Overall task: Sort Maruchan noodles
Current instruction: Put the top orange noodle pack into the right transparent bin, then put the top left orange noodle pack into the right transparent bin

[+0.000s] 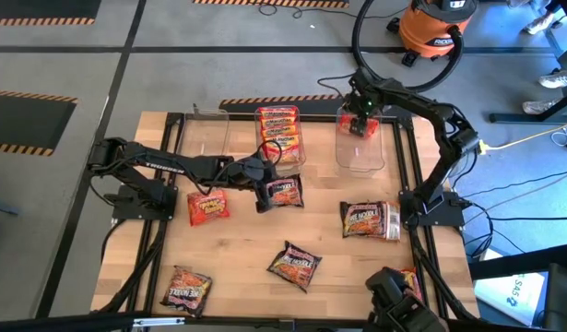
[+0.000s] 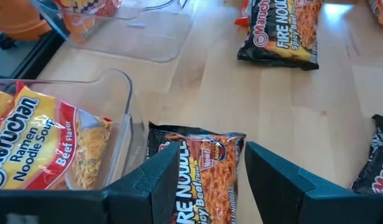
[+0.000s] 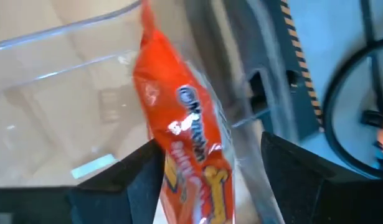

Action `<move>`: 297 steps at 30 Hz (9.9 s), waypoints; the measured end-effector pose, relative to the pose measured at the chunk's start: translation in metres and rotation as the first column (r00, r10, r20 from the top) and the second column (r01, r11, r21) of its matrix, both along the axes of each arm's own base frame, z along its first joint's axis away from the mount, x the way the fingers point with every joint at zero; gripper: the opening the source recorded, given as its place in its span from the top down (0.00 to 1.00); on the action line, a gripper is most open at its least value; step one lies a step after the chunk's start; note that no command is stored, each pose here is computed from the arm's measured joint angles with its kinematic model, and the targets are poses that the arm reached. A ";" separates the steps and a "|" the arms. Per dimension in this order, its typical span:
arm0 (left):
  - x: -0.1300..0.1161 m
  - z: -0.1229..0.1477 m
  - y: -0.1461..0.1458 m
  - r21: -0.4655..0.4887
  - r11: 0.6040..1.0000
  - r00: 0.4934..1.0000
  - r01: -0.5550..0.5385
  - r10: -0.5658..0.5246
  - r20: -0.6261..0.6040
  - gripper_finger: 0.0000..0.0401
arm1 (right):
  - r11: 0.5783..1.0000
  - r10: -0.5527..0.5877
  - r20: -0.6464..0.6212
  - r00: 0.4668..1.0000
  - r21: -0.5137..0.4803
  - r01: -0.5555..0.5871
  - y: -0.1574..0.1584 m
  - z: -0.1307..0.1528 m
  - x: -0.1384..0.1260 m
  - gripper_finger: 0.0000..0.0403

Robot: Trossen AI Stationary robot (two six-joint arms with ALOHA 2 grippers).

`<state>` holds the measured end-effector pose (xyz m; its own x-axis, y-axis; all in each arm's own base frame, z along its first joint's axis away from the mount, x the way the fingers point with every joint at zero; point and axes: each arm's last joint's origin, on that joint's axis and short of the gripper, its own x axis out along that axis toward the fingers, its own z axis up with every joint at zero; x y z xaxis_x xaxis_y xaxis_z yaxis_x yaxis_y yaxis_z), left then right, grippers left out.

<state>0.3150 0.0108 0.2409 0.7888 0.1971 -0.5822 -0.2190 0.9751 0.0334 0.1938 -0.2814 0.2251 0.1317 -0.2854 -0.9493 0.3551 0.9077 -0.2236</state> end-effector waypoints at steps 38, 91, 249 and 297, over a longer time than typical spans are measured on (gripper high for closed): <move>-0.003 -0.016 -0.006 -0.028 0.998 0.996 0.058 -0.055 0.074 0.57 | 0.983 -0.090 -0.038 0.995 -0.166 0.082 -0.001 0.008 -0.001 0.40; -0.081 -0.032 -0.103 -0.336 0.902 0.893 -0.272 0.106 -0.437 0.47 | 0.921 0.200 0.721 0.664 0.093 -0.378 0.374 -0.016 0.099 0.40; -0.059 -0.114 -0.112 -0.780 0.574 0.958 -0.250 0.262 -0.114 0.35 | 0.890 0.147 0.712 0.687 0.207 -0.405 0.394 -0.117 0.189 0.40; -0.013 -0.020 -0.148 -0.092 0.970 0.970 0.225 -0.233 -0.077 0.71 | 0.864 0.125 0.769 0.627 0.227 -0.450 0.386 -0.016 0.159 0.09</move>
